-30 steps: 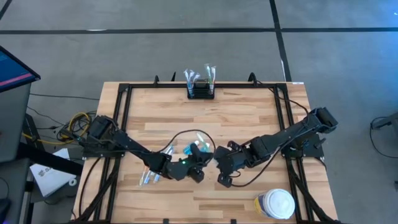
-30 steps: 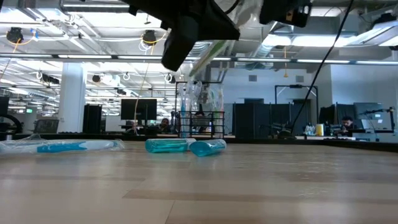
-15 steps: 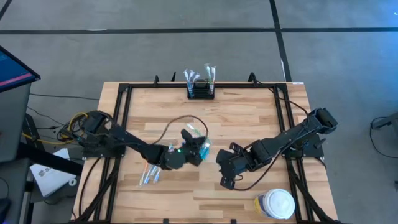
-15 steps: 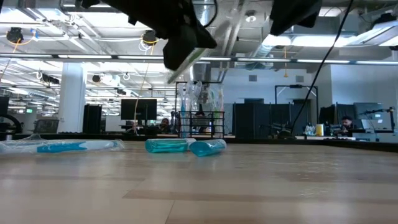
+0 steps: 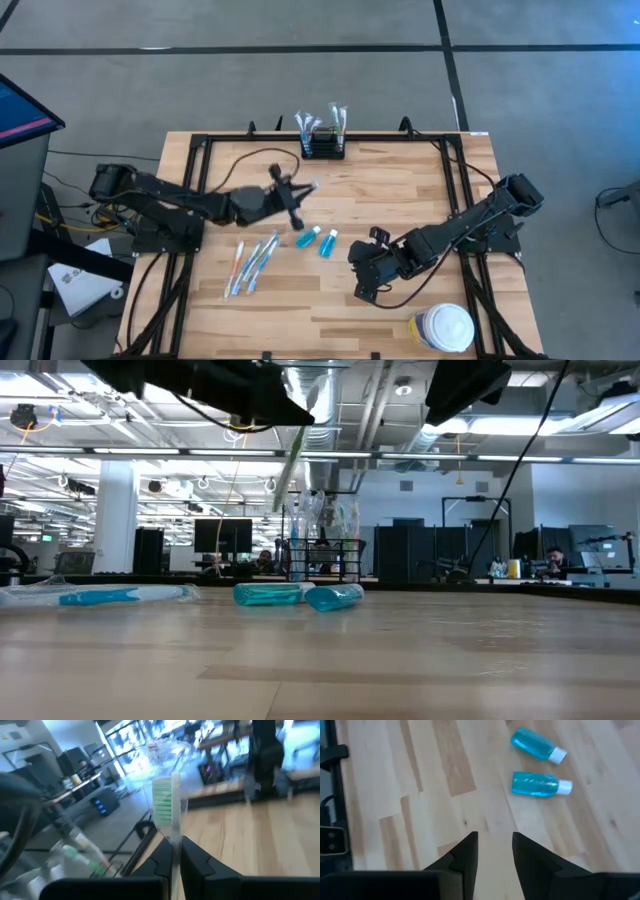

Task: Pick & Place toothbrushing station
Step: Put the right green toothbrush into the black wire organizer

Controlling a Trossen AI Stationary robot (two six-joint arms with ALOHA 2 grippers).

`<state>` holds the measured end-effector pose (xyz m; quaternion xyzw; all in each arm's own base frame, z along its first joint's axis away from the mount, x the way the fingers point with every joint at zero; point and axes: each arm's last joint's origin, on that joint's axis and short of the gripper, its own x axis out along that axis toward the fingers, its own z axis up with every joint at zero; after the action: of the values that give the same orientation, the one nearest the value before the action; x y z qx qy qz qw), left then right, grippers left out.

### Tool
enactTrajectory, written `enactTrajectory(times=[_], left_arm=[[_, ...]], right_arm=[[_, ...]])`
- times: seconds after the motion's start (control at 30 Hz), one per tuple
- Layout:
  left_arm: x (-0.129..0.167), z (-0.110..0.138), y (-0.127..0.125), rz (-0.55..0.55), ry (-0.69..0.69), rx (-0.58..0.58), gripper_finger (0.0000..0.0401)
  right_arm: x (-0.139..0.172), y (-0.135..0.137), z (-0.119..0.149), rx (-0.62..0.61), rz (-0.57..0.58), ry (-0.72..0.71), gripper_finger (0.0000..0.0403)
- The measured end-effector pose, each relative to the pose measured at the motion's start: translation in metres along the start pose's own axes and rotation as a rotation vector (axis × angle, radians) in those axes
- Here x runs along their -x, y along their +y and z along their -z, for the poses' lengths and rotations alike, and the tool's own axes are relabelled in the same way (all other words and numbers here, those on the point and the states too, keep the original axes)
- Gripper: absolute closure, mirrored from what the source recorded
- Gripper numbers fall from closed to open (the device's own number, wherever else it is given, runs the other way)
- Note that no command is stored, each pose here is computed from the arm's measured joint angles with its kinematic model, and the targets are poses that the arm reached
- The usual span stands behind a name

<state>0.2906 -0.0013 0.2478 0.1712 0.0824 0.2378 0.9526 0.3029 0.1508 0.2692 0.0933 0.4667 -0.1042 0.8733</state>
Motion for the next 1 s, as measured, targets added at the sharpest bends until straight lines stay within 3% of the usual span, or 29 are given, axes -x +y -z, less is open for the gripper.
enactTrajectory(times=[0.43,0.7,1.0], left_arm=[[-0.027,0.015,0.065,-0.017,-0.091,0.133,0.0395],[-0.035,0.019,0.089,-0.055,-0.163,0.217,0.0395],[-0.054,0.039,0.101,-0.137,-0.204,0.231,0.0395]], right_arm=[[0.001,0.002,0.0,0.065,0.01,-0.027,0.0291],[0.003,0.006,0.002,0.113,0.03,-0.058,0.0291],[0.003,0.006,0.002,0.145,0.038,-0.059,0.0291]])
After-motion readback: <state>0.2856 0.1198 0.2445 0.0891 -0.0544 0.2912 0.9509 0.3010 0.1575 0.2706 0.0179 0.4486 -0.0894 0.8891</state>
